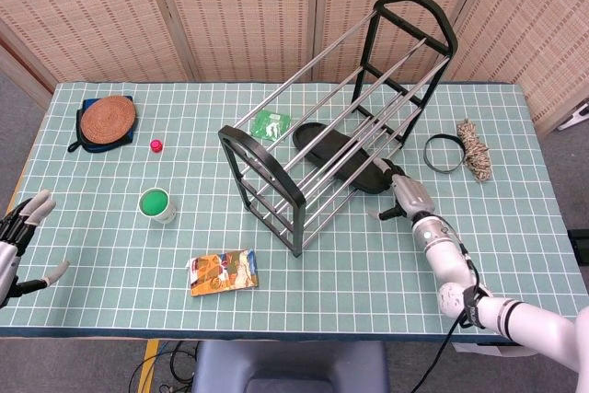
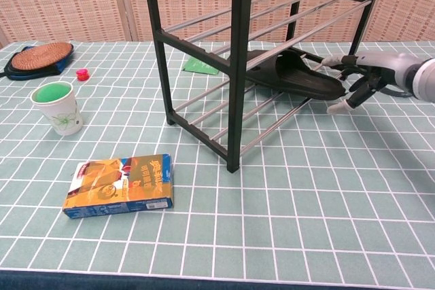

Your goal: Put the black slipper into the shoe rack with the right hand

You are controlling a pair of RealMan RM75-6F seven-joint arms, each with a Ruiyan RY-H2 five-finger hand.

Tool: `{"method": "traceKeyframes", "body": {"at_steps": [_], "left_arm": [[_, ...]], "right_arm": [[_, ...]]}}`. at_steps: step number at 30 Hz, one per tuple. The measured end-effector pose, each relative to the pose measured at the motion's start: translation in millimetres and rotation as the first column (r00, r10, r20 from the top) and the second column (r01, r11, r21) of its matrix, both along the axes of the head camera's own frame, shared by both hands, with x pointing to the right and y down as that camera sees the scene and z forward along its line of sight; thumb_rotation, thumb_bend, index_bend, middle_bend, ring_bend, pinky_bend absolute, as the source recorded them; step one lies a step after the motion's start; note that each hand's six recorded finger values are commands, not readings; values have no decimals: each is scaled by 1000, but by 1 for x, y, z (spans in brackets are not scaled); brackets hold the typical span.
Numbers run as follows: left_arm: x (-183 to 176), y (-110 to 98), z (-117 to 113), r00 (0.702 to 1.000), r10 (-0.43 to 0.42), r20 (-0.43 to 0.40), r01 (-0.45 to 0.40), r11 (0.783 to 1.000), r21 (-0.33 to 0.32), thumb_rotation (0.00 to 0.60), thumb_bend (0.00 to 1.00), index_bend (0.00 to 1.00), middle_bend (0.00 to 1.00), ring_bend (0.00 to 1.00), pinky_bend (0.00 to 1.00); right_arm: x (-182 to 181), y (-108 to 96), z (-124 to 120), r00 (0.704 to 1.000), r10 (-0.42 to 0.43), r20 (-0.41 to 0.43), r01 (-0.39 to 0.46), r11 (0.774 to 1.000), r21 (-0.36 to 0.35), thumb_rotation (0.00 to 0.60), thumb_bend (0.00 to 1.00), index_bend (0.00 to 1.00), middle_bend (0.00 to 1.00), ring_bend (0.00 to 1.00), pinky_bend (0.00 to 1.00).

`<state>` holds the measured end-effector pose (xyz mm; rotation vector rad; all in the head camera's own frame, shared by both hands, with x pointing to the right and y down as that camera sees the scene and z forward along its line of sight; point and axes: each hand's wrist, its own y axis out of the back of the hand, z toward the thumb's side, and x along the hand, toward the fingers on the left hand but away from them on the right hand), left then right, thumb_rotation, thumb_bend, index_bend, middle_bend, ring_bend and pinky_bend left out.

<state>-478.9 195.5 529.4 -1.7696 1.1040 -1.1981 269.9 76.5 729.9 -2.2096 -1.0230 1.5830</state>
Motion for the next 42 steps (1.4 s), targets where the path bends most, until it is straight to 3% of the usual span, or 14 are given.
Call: {"method": "traceKeyframes", "body": {"at_steps": [6, 12, 18, 23, 29, 34, 42], "left_arm": [[0, -1, 3, 1000, -4, 8, 4, 1000, -7, 600, 262, 12, 22, 0, 107], [1, -3, 10, 999, 0, 33, 1, 1000, -27, 600, 262, 12, 22, 0, 108], [4, -7, 26, 997, 9, 77, -3, 997, -71, 600, 262, 12, 22, 0, 108], [11, -8, 39, 994, 31, 109, -19, 994, -106, 600, 262, 12, 22, 0, 108], [20, -8, 57, 988, 57, 142, -35, 987, -156, 600, 262, 12, 22, 0, 107], [26, -8, 73, 982, 83, 169, -49, 979, -199, 600, 262, 12, 22, 0, 108], [35, -7, 88, 974, 121, 193, -75, 970, -230, 600, 262, 12, 22, 0, 108]], "right_arm": [[21, 2, -18, 996, -19, -87, 23, 999, 46, 600, 167, 0, 0, 0, 124], [58, 8, -47, 974, 8, -227, 30, 986, 162, 600, 167, 0, 0, 0, 122], [114, 32, -87, 900, 107, -423, 32, 950, 310, 600, 167, 0, 0, 0, 92], [169, 81, -119, 810, 217, -545, 17, 920, 391, 600, 174, 0, 0, 0, 48], [210, 124, -138, 754, 311, -578, 5, 878, 479, 600, 177, 0, 0, 0, 31], [214, 135, -145, 767, 340, -545, 2, 847, 531, 600, 178, 0, 0, 0, 23], [219, 148, -152, 748, 317, -583, 2, 878, 479, 600, 178, 0, 0, 0, 23]]}}
